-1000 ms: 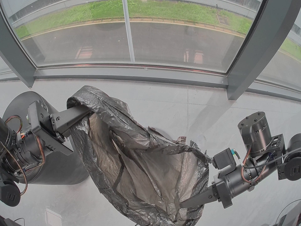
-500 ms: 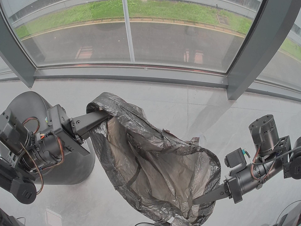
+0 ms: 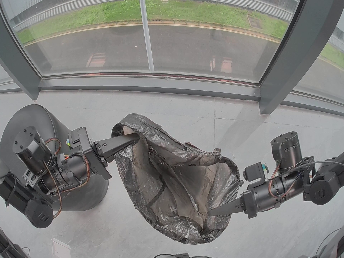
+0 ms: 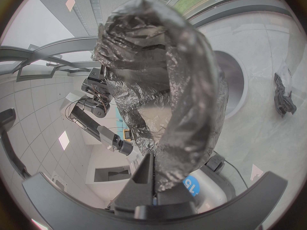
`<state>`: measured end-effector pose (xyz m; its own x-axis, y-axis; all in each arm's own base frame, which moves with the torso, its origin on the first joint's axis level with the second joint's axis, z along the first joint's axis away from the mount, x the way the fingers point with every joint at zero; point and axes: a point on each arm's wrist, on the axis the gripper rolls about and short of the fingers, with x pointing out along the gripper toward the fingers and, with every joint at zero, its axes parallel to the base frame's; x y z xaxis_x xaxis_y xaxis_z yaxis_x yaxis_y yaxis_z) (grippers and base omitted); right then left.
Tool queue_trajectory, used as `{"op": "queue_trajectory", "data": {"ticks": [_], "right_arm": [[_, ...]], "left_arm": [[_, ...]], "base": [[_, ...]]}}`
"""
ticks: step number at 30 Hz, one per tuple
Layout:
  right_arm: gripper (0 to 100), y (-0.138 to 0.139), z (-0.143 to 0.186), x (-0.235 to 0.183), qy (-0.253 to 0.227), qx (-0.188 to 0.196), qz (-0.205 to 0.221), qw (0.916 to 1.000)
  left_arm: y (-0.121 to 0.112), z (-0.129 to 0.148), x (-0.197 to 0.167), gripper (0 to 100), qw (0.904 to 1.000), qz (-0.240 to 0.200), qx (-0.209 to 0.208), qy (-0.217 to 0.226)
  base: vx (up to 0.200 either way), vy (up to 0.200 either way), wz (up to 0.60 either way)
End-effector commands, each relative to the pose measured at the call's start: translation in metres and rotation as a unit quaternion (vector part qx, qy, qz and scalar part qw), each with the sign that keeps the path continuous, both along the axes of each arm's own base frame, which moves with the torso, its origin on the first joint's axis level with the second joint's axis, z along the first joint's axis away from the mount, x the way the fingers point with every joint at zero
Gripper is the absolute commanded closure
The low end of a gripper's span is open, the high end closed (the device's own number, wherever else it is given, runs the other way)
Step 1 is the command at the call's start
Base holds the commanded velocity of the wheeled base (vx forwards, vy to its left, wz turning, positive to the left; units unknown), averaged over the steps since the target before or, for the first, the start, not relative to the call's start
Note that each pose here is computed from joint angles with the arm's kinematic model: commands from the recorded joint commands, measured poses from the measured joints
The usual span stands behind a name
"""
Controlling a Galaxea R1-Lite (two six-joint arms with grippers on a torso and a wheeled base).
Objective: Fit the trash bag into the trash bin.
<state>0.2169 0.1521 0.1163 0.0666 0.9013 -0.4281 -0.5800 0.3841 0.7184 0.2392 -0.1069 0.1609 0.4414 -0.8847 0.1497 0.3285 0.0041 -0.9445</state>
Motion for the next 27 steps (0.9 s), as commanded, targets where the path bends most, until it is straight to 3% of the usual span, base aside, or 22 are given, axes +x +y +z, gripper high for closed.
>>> {"op": "queue_trajectory", "data": {"ticks": [1,9,27], "right_arm": [[100,0.01,-0.031,0.016,0.024,-0.015,-0.001,0.9996],[100,0.02,-0.047,0.032,0.022,-0.012,-0.004,0.9997],[100,0.056,-0.066,0.092,-0.015,-0.011,-0.028,0.9994]], "left_arm": [[0.004,-0.018,0.016,100,0.9994,0.017,0.011,0.029],[0.006,-0.037,0.036,100,0.9977,0.032,0.02,0.056],[0.019,-0.041,0.056,100,0.9967,0.06,0.018,0.053]], "base": [[0.0,0.0,0.0],[0.0,0.0,0.0],[0.0,0.0,0.0]]}}
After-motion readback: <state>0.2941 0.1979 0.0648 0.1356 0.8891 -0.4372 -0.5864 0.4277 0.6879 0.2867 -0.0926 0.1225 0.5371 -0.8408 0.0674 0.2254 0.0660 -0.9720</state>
